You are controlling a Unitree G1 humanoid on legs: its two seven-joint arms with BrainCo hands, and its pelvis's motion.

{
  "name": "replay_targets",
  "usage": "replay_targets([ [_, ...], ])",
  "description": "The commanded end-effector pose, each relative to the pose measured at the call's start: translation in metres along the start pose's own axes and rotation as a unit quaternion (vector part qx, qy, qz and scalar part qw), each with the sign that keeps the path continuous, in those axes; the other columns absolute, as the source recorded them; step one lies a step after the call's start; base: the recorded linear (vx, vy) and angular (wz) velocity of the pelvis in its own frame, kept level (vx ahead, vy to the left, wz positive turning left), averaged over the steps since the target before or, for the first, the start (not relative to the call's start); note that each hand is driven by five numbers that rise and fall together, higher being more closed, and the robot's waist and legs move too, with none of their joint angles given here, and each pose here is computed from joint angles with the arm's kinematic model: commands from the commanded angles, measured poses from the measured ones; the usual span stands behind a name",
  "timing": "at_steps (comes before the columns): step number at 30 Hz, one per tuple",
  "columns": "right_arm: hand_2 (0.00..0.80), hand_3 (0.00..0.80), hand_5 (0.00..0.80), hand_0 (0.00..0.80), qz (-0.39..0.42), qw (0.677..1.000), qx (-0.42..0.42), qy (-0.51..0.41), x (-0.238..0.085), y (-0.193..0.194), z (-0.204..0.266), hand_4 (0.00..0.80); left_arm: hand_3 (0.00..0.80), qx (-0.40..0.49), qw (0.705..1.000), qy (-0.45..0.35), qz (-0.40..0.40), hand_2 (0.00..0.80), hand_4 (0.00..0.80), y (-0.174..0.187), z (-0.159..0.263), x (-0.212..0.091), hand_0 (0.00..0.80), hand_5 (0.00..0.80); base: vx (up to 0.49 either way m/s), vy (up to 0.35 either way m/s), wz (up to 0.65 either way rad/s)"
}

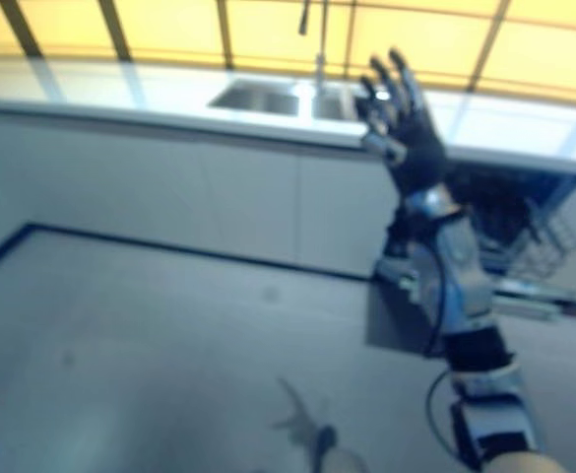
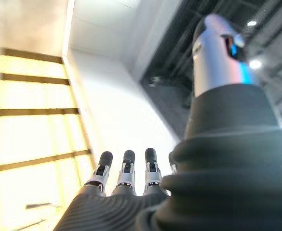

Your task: Take plates into dishwasher

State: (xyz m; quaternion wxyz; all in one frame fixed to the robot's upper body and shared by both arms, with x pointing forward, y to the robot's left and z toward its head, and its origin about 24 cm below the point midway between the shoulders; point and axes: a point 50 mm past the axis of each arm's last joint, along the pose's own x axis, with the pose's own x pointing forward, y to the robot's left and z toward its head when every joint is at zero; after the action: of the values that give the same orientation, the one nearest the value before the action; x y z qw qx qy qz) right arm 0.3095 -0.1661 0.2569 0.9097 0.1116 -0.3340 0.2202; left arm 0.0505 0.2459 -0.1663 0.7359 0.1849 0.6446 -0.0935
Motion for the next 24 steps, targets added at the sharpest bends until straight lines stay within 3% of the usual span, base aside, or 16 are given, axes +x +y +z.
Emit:
replay_targets([
  [1, 0.0, 0.0, 0.0, 0.0, 0.021, 0.997, -0.032, -0.063, 0.02, 0.012, 0.03, 0.0, 0.0, 0.018, 0.999, -0.029, -0.009, 0.0, 0.0, -0.004, 0.004, 0.0, 0.0, 0.0, 0.441, -0.283, 0.24],
  [7, 0.0, 0.0, 0.0, 0.0, 0.024, 0.997, -0.046, -0.065, 0.019, 0.014, 0.035, 0.0, 0.0, -0.002, 0.997, -0.078, 0.021, 0.0, 0.0, -0.001, 0.031, 0.0, 0.0, 0.0, 0.37, -0.218, -0.32],
  [12, 0.0, 0.0, 0.0, 0.0, -0.012, 0.995, -0.068, -0.078, 0.03, 0.014, 0.04, 0.0, 0.0, 0.002, 0.994, -0.095, 0.047, 0.0, 0.0, 0.013, 0.043, -0.002, 0.0, 0.0, 0.575, 0.012, -0.25],
  [17, 0.0, 0.0, 0.0, 0.0, -0.004, 0.994, -0.075, -0.076, 0.034, 0.013, 0.033, 0.0, 0.0, -0.01, 0.996, -0.078, 0.045, 0.0, 0.0, 0.002, 0.019, -0.001, 0.0, 0.0, 0.619, 0.129, -0.12],
  [24, 0.0, 0.0, 0.0, 0.0, 0.002, 0.994, -0.09, -0.065, 0.021, -0.005, 0.034, 0.0, 0.0, -0.036, 0.997, -0.052, 0.052, 0.0, 0.0, 0.012, 0.013, -0.002, 0.0, 0.0, 0.545, 0.345, -0.59],
])
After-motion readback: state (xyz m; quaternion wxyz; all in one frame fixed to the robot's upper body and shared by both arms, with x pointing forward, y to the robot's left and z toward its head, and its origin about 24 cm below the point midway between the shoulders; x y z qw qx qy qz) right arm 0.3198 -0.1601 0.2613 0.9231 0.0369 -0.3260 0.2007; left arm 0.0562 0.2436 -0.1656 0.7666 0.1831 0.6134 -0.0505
